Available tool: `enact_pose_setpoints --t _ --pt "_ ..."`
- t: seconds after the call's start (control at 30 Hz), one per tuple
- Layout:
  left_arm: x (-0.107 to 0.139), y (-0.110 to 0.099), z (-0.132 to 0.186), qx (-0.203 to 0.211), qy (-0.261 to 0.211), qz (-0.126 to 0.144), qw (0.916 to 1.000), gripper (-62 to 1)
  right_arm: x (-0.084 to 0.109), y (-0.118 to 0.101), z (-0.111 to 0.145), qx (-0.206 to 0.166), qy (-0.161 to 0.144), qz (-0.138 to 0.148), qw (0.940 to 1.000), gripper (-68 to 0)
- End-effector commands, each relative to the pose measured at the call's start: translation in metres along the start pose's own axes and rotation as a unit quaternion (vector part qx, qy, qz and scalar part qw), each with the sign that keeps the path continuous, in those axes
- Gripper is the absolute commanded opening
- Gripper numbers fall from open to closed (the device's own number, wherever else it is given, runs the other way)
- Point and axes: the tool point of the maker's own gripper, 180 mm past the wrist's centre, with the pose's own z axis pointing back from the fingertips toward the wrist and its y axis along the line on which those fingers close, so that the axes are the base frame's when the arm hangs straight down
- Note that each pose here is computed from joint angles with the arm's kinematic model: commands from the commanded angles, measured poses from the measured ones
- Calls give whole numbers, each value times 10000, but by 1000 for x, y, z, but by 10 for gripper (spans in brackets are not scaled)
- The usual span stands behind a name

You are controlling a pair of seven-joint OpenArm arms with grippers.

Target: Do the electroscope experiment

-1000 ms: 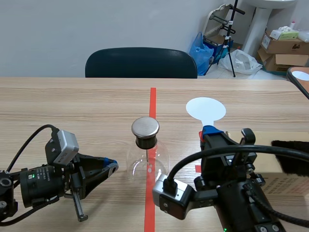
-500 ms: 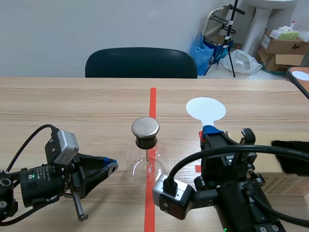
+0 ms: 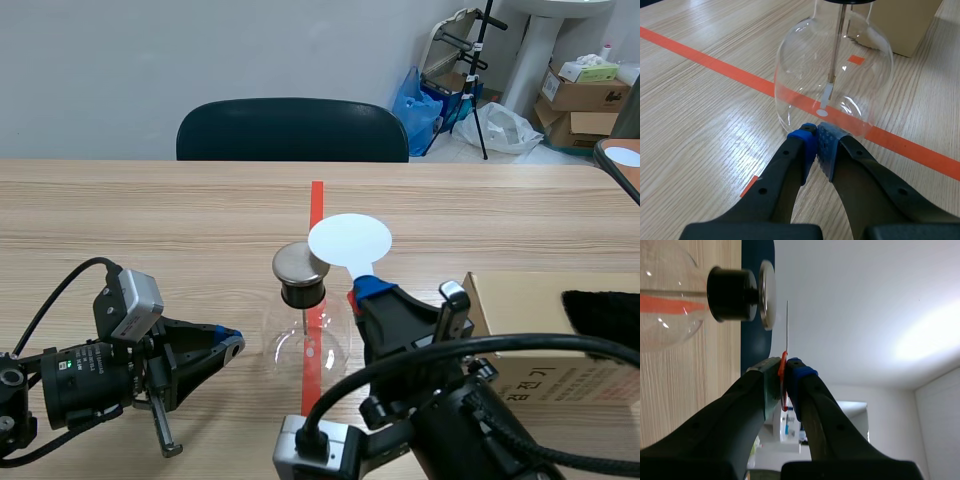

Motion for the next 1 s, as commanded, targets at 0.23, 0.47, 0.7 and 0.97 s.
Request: enact_pose_setpoints --t 0.23,0.47,0.7,0.97 --pt "12 -1 -5 -22 -217 -11 9998 -579 18 -9 -2 -170 -581 59 9982 -665" --pt "12 -1 -5 -21 -217 -12 9998 -579 29 -9 0 -168 -877 64 9960 -665" --pt "12 -1 -5 -21 -217 -12 9998 -579 29 -9 0 -168 -872 64 9960 -665" --pt "12 -1 -5 -21 -217 -12 9998 -579 29 -9 0 -168 -872 64 9960 -665"
